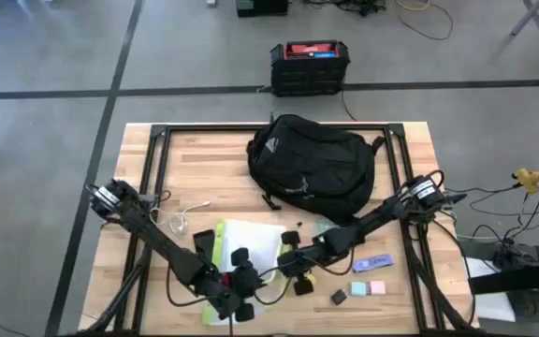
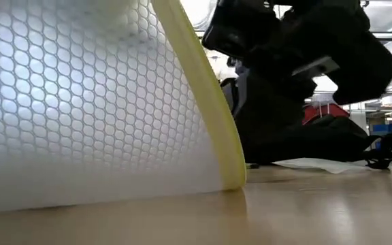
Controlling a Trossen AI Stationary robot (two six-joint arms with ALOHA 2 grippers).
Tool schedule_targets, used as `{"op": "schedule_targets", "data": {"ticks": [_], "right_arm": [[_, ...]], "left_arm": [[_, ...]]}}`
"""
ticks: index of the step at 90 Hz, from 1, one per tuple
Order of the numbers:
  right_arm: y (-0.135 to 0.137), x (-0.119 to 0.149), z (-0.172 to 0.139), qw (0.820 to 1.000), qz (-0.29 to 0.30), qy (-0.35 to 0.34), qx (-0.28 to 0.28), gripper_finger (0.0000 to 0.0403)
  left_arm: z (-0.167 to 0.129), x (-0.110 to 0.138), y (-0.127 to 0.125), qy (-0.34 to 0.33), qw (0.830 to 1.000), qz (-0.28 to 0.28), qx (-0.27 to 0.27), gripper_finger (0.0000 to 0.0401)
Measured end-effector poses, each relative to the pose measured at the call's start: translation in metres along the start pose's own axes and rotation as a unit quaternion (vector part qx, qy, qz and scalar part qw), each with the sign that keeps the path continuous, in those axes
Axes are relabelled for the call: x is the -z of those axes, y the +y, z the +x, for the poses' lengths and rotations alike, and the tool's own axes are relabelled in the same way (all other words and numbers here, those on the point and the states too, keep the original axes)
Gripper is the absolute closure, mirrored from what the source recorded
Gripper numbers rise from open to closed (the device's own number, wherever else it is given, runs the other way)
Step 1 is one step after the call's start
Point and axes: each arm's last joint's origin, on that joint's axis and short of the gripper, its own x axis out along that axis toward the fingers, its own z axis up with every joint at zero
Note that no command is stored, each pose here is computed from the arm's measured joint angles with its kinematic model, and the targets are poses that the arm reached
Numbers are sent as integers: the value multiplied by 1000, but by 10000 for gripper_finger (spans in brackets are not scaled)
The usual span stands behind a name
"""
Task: Unpack backpack
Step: Put the packed green earphone into the yellow green zip bag
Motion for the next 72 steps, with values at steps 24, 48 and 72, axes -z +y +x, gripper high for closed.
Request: {"op": "schedule_targets", "data": {"ticks": [24, 48, 72], "right_arm": [[22, 18, -46, 996, -53, 45, 48, 403], [5, 72, -104, 990, 35, 98, 98, 338], [-27, 114, -94, 978, 108, 118, 137, 197]], "left_arm": [[0, -1, 1, -19, 1000, -1, -25, 401], [1, -4, 4, -35, 998, 0, -43, 401], [2, -8, 5, -54, 997, 8, -54, 401]]}}
